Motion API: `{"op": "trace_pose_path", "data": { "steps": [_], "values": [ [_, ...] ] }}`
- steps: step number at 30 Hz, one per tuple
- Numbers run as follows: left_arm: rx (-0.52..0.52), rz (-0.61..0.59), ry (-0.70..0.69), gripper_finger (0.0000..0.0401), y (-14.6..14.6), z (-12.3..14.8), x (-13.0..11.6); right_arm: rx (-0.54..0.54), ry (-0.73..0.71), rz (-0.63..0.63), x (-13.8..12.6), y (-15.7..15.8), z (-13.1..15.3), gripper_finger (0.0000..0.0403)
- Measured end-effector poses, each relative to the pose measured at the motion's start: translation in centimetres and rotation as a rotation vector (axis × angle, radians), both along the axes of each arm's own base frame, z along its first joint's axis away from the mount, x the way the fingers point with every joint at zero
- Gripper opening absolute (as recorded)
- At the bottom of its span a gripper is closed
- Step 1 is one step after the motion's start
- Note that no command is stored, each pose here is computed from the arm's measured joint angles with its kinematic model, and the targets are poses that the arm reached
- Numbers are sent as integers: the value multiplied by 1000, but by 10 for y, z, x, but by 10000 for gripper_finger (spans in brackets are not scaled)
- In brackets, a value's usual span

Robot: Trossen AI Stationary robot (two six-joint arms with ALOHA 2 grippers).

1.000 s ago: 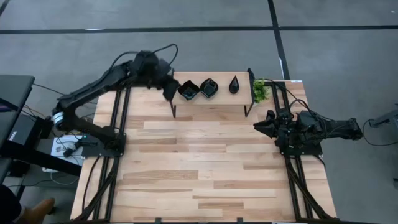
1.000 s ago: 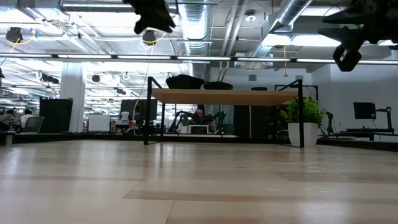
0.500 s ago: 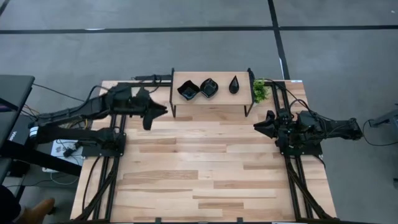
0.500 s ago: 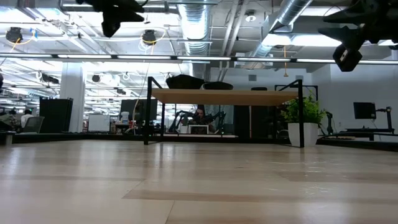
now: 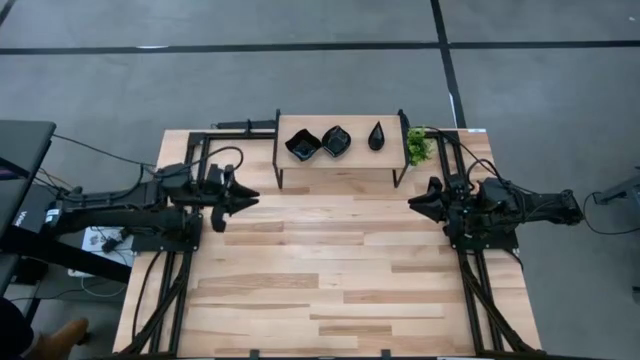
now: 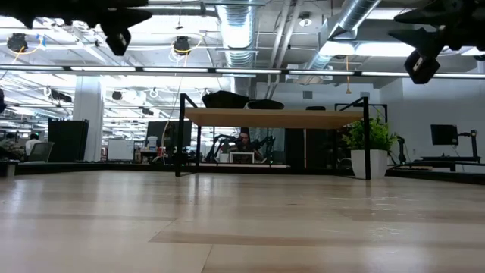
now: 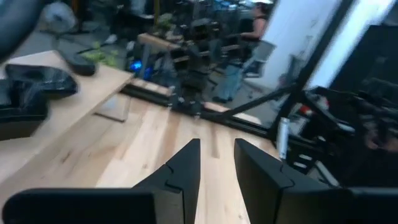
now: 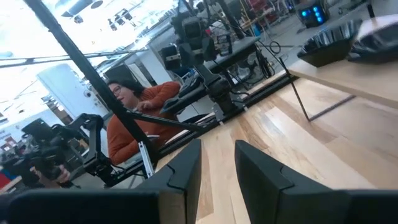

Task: Pick & Place Mini shaped plates
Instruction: Return to Home Position

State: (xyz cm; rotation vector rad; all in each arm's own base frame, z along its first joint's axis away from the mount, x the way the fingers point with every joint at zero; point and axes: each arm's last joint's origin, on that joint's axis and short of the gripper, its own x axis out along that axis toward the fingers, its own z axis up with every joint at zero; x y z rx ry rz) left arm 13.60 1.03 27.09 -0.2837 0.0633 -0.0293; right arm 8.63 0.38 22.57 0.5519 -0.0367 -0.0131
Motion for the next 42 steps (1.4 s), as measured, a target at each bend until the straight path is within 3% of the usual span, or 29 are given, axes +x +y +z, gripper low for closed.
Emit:
{"op": "trace_pose_path", "data": {
  "steps": [7, 16, 22, 28, 36, 42],
  "values": [
    [16, -47, -106, 99, -5, -13, -23, -123, -100, 16, -2, 1, 9, 92],
    [45, -67, -249, 99, -8, -32, -51, -159, -131, 21, -8, 0, 10, 92],
    [59, -66, -237, 99, -8, -52, -50, -157, -160, 23, 2, 1, -12, 92],
    [73, -65, -255, 99, -8, -55, -51, -146, -221, 29, 9, 2, -36, 92],
    [117, -133, -247, 99, -10, -59, -50, -226, -317, 32, 5, 3, -28, 92],
    [142, -93, -256, 99, -8, -60, -50, -206, -237, 46, 8, 3, -35, 92]
  ]
}}
